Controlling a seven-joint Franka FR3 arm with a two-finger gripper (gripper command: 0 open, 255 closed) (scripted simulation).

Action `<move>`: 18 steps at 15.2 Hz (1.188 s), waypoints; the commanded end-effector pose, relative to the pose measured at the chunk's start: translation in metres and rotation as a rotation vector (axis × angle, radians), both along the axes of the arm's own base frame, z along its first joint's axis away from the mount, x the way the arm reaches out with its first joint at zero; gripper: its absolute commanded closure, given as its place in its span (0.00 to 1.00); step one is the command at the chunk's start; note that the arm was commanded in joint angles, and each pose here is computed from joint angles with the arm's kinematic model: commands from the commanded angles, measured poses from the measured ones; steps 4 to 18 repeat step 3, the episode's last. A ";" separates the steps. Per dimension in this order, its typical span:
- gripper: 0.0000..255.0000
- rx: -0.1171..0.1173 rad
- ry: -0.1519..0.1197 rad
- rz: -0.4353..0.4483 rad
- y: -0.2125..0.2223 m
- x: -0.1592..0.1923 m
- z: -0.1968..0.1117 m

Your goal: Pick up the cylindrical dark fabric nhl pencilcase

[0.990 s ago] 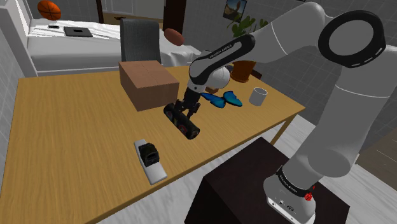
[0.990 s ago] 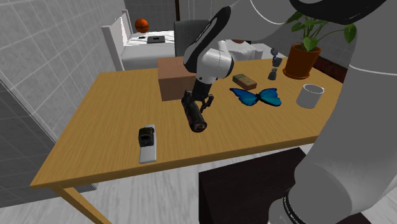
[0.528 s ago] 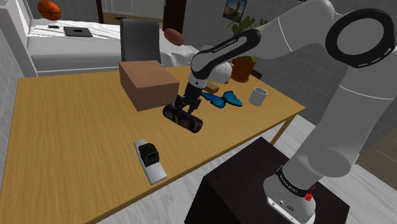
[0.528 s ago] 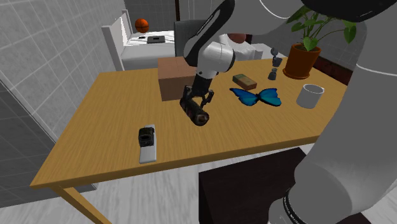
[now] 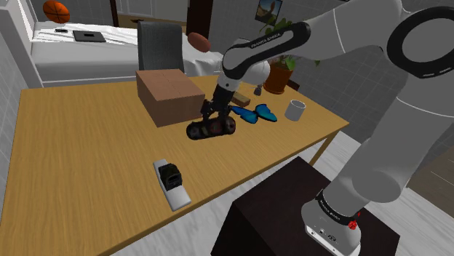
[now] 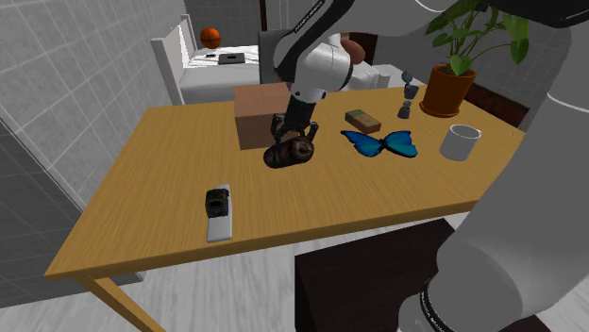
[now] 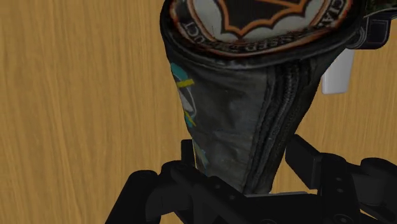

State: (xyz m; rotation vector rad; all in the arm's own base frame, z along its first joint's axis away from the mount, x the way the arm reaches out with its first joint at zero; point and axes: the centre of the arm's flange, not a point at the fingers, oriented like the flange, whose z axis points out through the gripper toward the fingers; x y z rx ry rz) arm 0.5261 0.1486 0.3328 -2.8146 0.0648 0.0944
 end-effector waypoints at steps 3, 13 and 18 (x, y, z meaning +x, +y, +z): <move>1.00 0.000 -0.001 0.000 0.000 0.000 0.012; 1.00 0.000 -0.001 0.000 0.000 0.000 0.012; 1.00 0.000 -0.001 0.000 0.000 0.000 0.012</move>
